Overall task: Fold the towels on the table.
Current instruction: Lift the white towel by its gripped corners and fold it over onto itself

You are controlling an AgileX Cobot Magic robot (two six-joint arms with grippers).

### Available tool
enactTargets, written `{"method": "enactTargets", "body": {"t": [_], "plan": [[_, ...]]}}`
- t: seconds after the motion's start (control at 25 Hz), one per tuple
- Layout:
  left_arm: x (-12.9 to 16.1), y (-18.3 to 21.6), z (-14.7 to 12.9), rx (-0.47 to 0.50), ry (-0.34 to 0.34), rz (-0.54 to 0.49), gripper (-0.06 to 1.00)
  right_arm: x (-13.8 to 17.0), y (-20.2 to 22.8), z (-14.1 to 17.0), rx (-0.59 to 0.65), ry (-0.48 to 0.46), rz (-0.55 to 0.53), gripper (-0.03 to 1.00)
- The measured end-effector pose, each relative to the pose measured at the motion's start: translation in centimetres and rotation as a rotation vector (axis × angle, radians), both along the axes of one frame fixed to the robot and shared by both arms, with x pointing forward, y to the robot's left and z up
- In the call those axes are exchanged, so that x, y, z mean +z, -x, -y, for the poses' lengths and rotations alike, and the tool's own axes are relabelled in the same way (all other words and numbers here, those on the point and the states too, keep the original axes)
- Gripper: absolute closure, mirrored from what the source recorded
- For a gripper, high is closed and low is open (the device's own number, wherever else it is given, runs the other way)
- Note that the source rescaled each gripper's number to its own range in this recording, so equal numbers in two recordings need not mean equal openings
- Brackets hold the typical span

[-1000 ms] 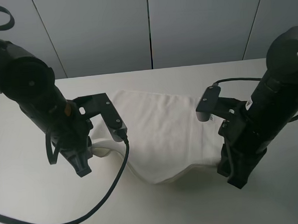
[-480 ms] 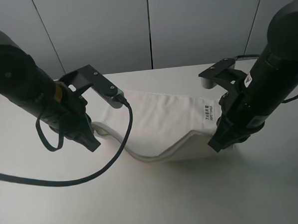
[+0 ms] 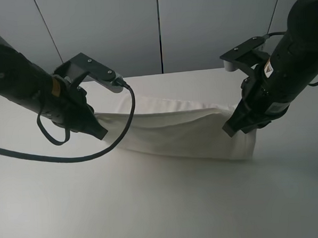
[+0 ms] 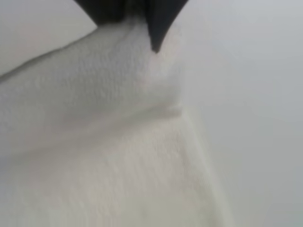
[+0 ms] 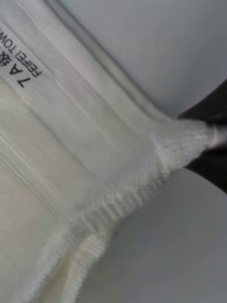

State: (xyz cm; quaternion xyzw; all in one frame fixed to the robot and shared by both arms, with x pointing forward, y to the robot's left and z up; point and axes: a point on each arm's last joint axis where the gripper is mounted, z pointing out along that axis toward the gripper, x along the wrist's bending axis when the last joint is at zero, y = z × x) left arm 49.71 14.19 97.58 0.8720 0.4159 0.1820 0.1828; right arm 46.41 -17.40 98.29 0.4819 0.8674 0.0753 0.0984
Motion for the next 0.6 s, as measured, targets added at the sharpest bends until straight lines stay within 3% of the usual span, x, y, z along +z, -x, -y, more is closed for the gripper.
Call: {"method": "enactTargets", "body": {"t": [0.28,0.6], "plan": [[0.7,-1.0,0.6,-0.022,0.101,0.112,0.94,0.2,-0.9,0.4,-0.045,0.027,0.098,0.97],[1.3,-2.9,-1.2,0.038,0.168,0.206,0.94,0.7,-1.9,0.3,-0.092,0.004,0.221,0.97]]}}
